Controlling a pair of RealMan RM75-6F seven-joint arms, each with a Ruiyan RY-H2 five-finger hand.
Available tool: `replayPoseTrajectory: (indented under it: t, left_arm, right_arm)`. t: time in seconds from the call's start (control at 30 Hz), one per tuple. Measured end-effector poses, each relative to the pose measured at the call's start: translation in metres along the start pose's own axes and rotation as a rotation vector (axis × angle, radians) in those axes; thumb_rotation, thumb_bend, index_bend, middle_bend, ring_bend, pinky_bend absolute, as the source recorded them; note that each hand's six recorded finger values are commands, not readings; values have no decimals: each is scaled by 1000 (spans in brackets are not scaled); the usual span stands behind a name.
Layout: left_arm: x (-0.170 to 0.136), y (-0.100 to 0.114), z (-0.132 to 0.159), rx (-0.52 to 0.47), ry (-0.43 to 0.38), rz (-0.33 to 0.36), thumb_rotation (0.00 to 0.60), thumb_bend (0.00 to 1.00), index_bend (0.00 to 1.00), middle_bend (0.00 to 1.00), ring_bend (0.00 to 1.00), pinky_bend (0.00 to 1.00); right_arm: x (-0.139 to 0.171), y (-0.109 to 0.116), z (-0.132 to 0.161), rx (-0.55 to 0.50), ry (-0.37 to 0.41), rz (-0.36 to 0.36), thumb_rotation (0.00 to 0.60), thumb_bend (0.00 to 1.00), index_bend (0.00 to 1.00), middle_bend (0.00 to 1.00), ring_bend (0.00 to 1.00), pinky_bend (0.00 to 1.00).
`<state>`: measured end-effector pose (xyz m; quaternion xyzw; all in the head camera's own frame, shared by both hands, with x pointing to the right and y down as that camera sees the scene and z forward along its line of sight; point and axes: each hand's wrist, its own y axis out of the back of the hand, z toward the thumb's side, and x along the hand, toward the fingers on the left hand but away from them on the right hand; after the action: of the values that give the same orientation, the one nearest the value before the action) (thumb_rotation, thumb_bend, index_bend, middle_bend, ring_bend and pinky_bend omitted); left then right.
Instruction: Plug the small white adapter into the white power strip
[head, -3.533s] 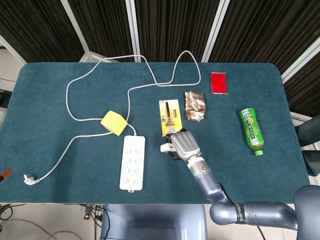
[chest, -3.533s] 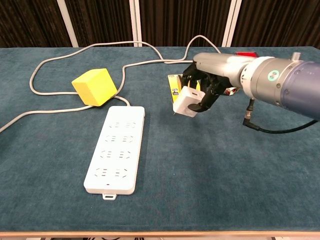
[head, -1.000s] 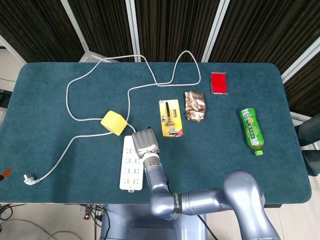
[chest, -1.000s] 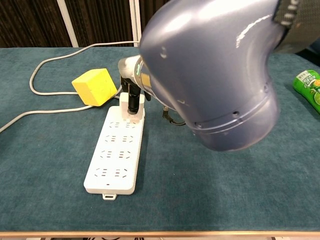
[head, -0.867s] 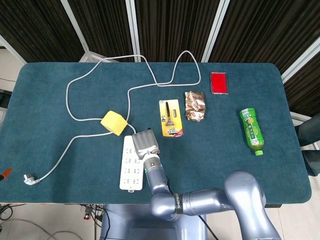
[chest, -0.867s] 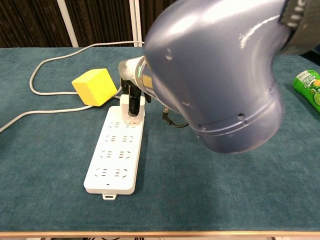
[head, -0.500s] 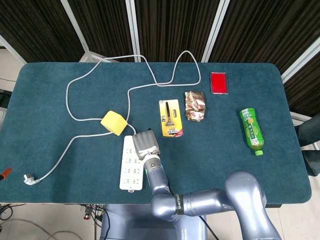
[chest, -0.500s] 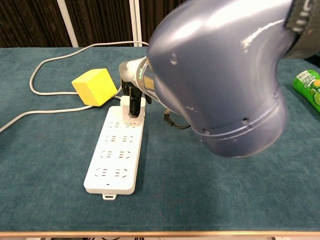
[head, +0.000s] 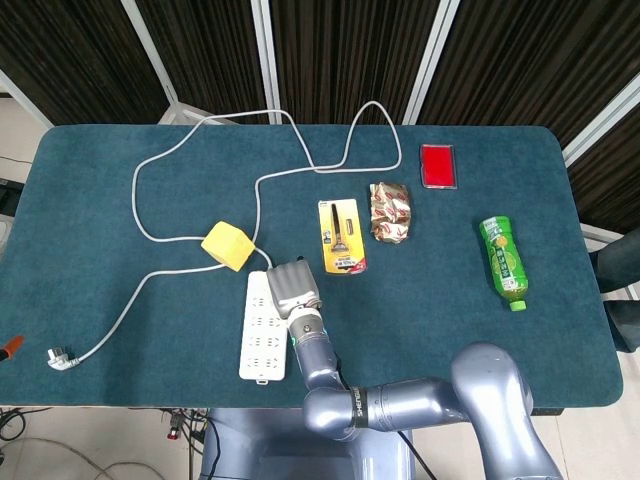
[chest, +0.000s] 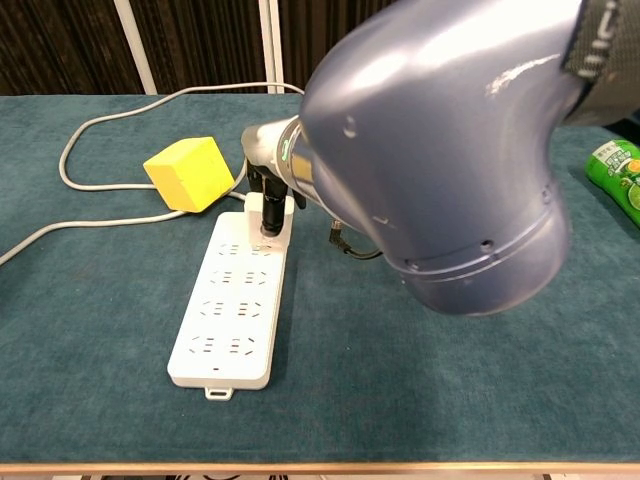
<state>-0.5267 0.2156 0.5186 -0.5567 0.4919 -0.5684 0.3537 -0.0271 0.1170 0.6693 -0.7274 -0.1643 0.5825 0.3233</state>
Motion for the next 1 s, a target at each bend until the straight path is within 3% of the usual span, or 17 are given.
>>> replayPoseTrajectory:
  t: [1.0]
  left_arm:
    - [0,0,0,4,1,2,600,84,189,0,0,0]
  right_arm:
    - [-2,-7,-2,5,2,7,600,609,701,589,482,264]
